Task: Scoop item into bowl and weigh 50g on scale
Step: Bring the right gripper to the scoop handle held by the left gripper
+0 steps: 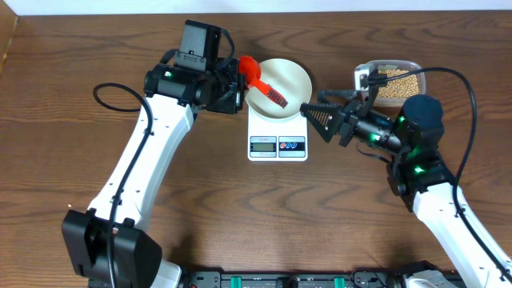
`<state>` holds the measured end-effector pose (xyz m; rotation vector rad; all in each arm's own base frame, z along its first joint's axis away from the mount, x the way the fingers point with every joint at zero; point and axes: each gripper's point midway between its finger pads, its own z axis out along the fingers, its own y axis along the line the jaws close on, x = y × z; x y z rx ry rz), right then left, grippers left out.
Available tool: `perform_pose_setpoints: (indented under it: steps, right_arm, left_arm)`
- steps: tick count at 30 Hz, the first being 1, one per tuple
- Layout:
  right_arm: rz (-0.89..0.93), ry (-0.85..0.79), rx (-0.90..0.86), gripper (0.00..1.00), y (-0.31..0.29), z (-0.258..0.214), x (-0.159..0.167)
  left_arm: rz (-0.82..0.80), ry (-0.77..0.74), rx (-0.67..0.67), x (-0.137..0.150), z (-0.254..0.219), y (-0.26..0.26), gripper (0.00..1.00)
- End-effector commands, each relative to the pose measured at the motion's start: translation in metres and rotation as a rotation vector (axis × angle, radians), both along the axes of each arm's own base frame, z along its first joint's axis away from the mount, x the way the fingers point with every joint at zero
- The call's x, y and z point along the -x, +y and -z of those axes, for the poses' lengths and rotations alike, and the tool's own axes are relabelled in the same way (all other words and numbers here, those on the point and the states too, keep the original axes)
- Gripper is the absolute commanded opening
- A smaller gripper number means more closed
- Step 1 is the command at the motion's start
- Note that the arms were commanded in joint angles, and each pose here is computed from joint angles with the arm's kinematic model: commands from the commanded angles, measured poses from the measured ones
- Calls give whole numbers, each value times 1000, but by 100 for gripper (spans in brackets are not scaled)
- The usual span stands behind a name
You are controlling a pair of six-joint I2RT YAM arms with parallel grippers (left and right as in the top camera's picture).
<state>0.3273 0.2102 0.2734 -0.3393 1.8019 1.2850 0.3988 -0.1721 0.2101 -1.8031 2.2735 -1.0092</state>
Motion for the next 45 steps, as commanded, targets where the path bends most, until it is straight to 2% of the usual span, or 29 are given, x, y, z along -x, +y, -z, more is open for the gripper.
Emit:
perform_pose_setpoints:
  steps: [1,5,18,25,45]
  right_arm:
    - [13,5,-9,54,11,-6,0]
    - [56,13,-2,44,23,-4,-1]
    - [118,86,11,41,38,12,-3]
    - [137,103,16,29,37,18,-8]
    - [89,116,16,25,46,19,1]
  left_arm:
    - [-15,12,5,3,0,-7,7]
    - [5,19,2,8,1,-15,7]
    - [69,55,-12,27,6,-36,7]
    - [73,85,-25,34,11,-35,7]
    - [112,71,-45,36,12,-35,7]
